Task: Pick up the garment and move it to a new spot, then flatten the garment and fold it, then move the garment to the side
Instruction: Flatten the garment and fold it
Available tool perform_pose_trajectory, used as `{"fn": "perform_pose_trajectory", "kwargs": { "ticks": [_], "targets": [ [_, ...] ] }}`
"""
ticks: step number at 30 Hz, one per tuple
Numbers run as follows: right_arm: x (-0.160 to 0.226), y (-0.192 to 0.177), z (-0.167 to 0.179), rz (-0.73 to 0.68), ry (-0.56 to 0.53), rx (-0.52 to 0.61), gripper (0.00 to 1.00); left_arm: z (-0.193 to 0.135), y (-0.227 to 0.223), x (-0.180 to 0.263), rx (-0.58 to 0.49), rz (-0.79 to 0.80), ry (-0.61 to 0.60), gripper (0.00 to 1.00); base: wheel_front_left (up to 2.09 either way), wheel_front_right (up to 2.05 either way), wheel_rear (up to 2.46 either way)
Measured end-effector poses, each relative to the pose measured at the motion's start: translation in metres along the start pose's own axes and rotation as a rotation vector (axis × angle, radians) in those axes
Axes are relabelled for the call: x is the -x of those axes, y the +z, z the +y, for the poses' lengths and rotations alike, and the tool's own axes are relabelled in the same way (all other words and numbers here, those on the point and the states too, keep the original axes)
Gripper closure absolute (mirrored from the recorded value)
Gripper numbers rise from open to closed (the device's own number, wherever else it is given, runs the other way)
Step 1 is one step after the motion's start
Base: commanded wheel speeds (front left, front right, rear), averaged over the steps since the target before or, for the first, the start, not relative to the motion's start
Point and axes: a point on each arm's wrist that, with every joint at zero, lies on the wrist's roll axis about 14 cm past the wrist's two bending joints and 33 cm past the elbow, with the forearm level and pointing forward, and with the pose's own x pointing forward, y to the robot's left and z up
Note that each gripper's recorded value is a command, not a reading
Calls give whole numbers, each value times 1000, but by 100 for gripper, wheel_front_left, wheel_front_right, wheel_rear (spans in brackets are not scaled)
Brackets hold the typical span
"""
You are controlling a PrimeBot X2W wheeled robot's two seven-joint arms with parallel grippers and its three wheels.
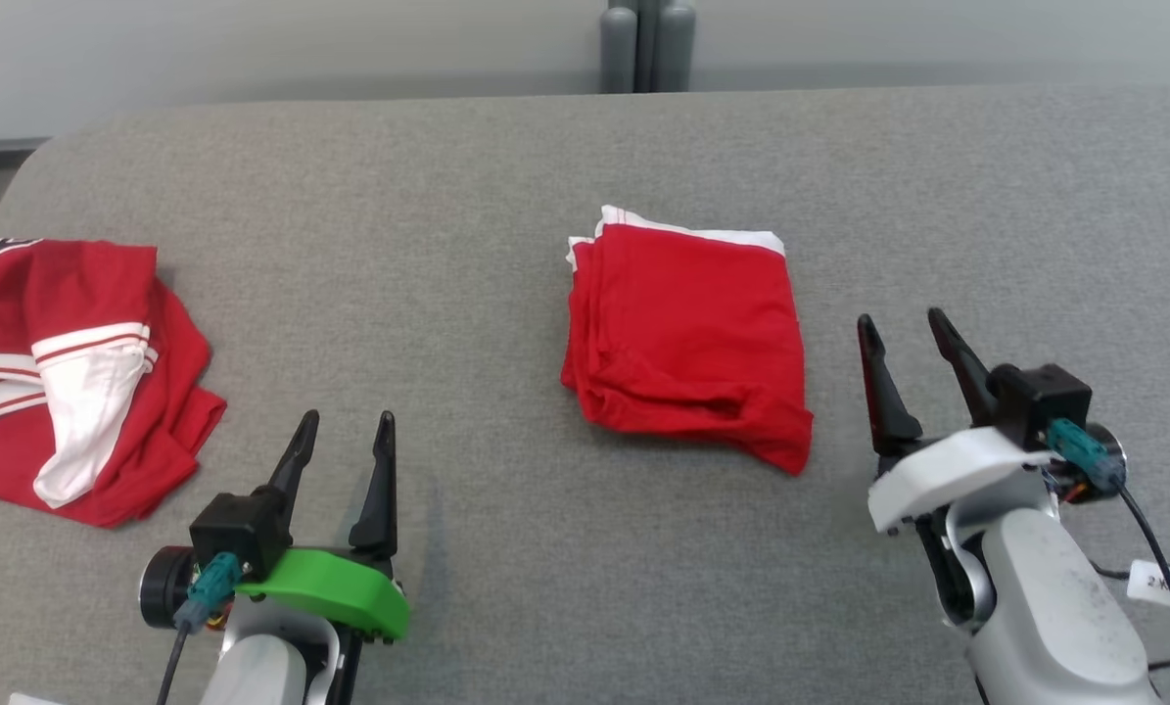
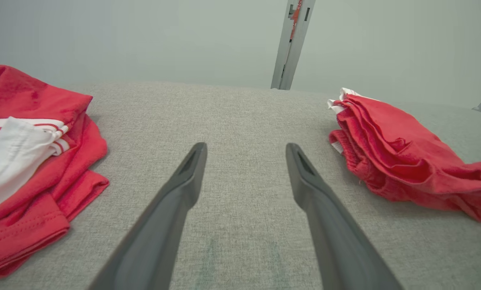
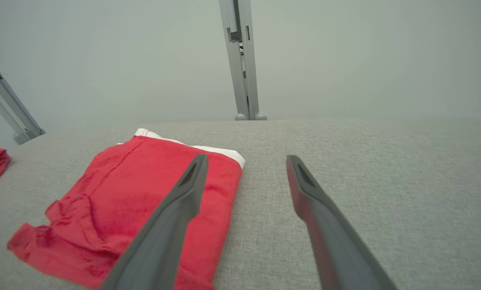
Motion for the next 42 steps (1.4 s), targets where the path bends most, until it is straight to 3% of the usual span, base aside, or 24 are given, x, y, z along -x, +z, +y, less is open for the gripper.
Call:
{"fn": "perform_pose_trajectory", "kwargs": {
  "ticks": [11,18,19,20,21,31,42],
  "targets": [
    [67,-30,-39,93,-146,-22,0,-13,-6,18,-50,9,-22,0,0,0,0],
    [57,-24,-30,77,-111,-6,0,-16,-9,19,-33,16,-21,0,0,0,0],
    [50,-22,-26,70,-93,3,52,-16,-9,19,-32,16,-19,0,0,0,0],
    [43,-20,-20,65,-72,11,88,-15,-9,18,-29,15,-16,0,0,0,0],
    [39,-19,-17,62,-61,15,100,-15,-9,17,-27,14,-15,0,0,0,0],
    [-46,-11,31,54,130,144,100,0,-9,10,7,16,28,0,0,0,0],
    [-52,-79,78,217,326,206,100,30,-23,24,34,58,129,0,0,0,0]
  ]
}}
